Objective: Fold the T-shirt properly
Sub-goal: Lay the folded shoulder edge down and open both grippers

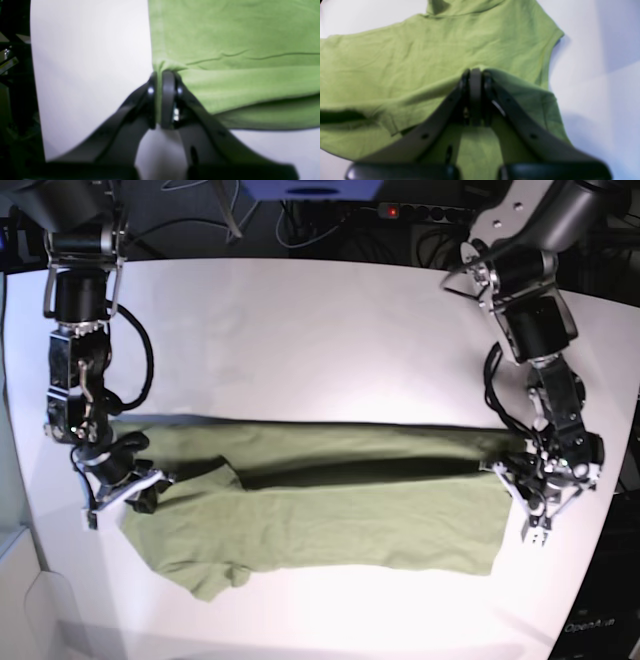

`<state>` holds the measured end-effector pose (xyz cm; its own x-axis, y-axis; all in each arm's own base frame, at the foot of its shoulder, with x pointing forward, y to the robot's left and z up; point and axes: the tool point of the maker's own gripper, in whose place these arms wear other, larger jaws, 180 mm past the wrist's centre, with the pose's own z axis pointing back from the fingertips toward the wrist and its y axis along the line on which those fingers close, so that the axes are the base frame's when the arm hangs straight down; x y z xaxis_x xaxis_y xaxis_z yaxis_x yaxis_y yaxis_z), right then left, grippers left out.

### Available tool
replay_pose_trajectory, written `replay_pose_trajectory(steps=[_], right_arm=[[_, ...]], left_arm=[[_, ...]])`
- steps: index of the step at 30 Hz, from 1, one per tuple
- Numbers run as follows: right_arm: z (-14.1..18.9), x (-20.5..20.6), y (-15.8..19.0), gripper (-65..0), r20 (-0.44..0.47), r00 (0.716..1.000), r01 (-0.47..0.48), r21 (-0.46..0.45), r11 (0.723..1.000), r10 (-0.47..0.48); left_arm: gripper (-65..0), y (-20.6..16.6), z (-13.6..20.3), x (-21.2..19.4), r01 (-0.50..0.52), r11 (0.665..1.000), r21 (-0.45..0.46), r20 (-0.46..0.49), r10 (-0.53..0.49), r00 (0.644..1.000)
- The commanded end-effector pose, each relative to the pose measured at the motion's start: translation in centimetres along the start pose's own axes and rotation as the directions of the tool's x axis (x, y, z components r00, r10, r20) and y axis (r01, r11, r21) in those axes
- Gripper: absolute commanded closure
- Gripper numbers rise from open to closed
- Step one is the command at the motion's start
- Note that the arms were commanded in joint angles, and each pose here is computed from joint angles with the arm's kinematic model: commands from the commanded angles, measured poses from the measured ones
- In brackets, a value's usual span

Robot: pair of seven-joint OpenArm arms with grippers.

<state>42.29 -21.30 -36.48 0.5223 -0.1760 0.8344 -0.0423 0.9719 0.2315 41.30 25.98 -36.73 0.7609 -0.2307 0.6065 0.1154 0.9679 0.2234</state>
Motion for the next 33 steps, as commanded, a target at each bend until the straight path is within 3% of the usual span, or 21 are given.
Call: replay_pose_trajectory(steps=[1,6,12,16,19,24,31,33], right_arm=[[0.1,2.8,0.0,-1.2,0.071,0.997,-0.017,0.006,1.000,0.017],[0.1,2.8,0.0,-1.3,0.071,0.997,-0.017,0.006,1.000,0.017],[0.2,2.5,-0.1,-1.5,0.066,0.998,-0.018,0.004,1.000,0.017],[0.2,2.4,-0.2,-1.6,0.063,0.998,-0.018,0.002,1.000,0.018],[0.2,2.4,-0.2,-2.6,0.063,0.998,-0.018,0.002,1.000,0.018],[0.4,2.5,-0.5,-10.6,0.070,0.998,-0.004,-0.005,1.000,0.005],[1.0,2.0,-2.1,-12.3,0.075,0.996,0.048,-0.039,0.998,-0.045],[1.1,1.8,-2.2,-17.1,0.074,0.996,0.050,-0.041,0.998,-0.046]], left_arm=[[-3.3,0.9,0.7,2.5,-0.006,1.000,0.022,0.067,0.004,0.998],[-6.1,0.9,0.7,3.0,-0.004,1.000,0.022,0.093,0.002,0.996],[-26.2,0.6,0.7,3.1,-0.010,1.000,0.016,0.098,0.008,0.995],[-34.9,0.6,0.7,3.4,-0.009,1.000,0.017,0.112,0.008,0.994],[-36.9,0.6,0.7,3.3,-0.007,1.000,0.015,0.111,0.005,0.994],[-36.8,0.7,0.6,1.9,-0.025,1.000,0.017,0.091,0.023,0.996],[-37.0,-1.1,0.0,0.3,-0.036,0.999,-0.020,0.078,0.037,0.996],[-37.1,-1.2,-0.1,0.2,-0.035,0.999,-0.024,0.079,0.037,0.996]])
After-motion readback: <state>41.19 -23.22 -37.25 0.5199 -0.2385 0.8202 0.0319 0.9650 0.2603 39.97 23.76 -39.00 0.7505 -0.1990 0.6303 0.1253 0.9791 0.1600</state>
